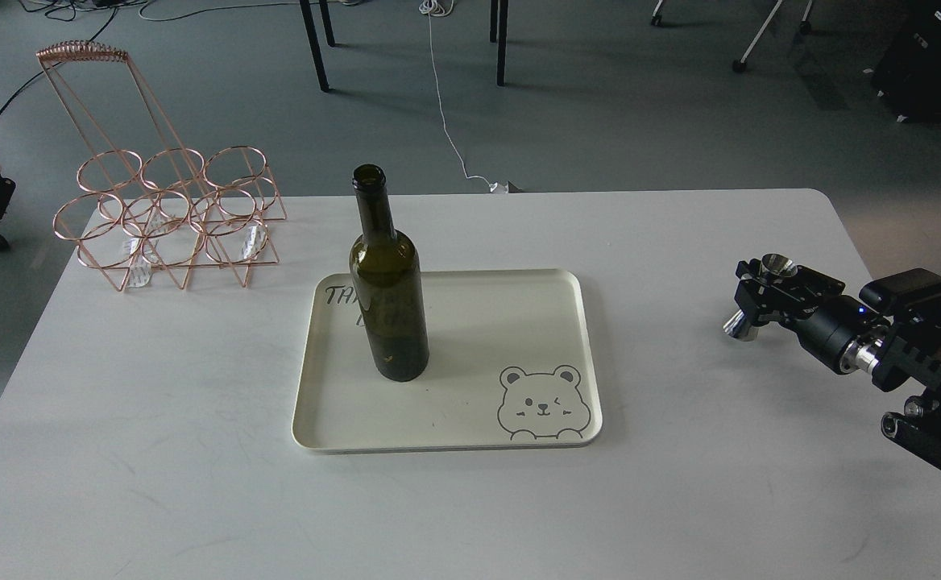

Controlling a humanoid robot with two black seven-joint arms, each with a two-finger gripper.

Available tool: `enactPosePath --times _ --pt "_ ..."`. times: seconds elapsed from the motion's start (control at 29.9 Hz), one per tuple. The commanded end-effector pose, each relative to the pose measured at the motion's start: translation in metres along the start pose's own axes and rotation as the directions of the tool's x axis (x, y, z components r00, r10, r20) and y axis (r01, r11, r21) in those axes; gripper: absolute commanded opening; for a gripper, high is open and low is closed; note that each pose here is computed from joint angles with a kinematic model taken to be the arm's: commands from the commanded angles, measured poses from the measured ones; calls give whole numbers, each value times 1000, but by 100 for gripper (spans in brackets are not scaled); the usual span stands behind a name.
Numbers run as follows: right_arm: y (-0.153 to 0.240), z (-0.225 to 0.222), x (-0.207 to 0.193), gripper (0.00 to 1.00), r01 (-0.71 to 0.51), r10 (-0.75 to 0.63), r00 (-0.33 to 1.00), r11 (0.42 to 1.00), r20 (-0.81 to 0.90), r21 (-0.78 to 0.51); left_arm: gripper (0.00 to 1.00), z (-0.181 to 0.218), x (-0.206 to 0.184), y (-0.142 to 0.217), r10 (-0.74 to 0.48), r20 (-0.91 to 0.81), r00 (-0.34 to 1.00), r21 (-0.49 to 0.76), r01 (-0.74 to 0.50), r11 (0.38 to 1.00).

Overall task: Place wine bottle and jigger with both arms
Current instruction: 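Lower the jigger onto the table beside the tray and release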

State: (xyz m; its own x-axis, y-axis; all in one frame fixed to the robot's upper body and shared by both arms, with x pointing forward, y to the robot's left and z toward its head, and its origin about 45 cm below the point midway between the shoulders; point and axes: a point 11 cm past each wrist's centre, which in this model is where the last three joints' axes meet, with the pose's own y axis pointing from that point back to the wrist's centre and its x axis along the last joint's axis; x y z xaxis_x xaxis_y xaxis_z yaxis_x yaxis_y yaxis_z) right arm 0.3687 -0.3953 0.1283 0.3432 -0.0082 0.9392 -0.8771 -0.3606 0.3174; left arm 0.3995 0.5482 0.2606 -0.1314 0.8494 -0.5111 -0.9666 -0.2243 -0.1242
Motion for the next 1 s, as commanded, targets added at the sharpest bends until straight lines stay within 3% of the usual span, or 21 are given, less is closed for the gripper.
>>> enactPosePath --times 0.0,0.4,0.67,0.97 --pt "3 -2 -4 48 10 -10 1000 1000 8 8 99 1 0 0 2 1 1000 -1 -2 1000" --pt "17 1 -2 52 18 -19 1000 1000 19 16 99 3 -3 -3 -5 -1 1000 -6 5 1000" --pt "46 8 11 93 26 -26 999 999 29 21 99 3 -3 -3 -4 -1 1000 -8 4 1000" --pt "70 3 50 94 -32 29 998 998 52 51 99 5 -4 -4 -15 2 1000 3 15 1000"
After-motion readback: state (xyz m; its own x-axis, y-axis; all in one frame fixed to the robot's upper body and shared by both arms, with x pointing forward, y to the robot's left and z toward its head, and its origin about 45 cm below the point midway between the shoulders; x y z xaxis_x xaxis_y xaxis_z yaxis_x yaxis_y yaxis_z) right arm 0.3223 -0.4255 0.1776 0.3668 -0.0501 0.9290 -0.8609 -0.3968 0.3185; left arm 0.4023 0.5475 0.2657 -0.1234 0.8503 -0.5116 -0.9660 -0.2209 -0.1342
